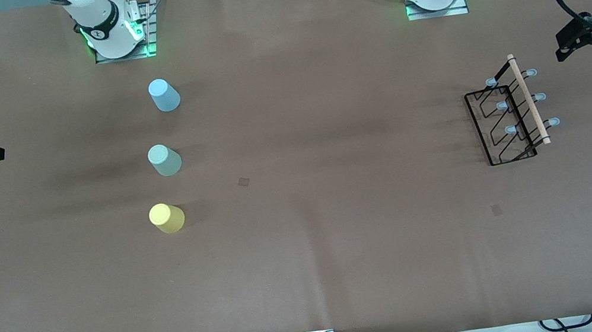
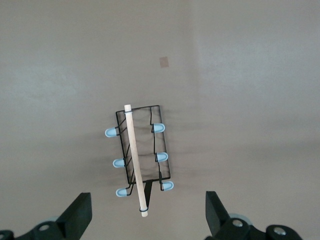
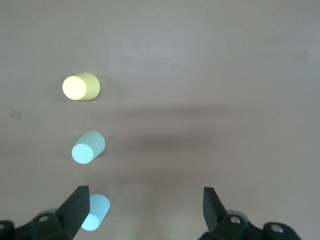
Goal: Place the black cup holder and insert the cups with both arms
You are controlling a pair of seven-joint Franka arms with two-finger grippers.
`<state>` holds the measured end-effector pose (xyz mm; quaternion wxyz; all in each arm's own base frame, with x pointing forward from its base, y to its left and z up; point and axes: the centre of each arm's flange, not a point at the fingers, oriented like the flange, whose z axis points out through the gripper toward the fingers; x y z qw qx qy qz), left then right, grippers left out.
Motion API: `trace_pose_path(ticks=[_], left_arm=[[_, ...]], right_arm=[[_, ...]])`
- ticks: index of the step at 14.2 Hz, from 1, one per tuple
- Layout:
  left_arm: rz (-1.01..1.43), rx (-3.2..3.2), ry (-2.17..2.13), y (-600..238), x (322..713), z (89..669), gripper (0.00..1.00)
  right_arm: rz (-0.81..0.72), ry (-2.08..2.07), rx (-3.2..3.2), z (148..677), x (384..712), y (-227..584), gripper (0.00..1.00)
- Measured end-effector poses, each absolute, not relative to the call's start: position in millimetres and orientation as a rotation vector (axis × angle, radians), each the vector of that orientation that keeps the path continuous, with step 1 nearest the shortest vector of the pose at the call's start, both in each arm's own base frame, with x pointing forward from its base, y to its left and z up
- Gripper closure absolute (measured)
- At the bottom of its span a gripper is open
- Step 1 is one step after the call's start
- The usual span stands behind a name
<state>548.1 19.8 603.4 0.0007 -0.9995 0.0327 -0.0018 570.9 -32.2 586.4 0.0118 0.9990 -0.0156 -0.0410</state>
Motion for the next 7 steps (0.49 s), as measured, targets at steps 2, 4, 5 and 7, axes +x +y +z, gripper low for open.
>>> trace_pose_path(ticks=[2, 4, 5, 7], left_arm=[[-0.009, -3.138, 0.109, 17.7, 548.3, 604.0, 0.00], [-0.010, -3.138, 0.111, 16.7, 548.4, 604.2, 0.00], [-0.011, -3.138, 0.113, 16.1, 548.4, 604.4, 0.00], [-0.012, -3.138, 0.116, 15.2, 548.4, 604.6, 0.00]], right_arm=[[-0.129, -0.049, 3.115, 586.4, 570.8, -32.6, 0.00], [-0.132, -0.050, 3.115, 585.7, 570.9, -32.8, 0.00], [-0.137, -0.050, 3.115, 584.9, 571.0, -32.7, 0.00], [-0.157, -0.042, 3.115, 581.3, 571.3, -31.7, 0.00]])
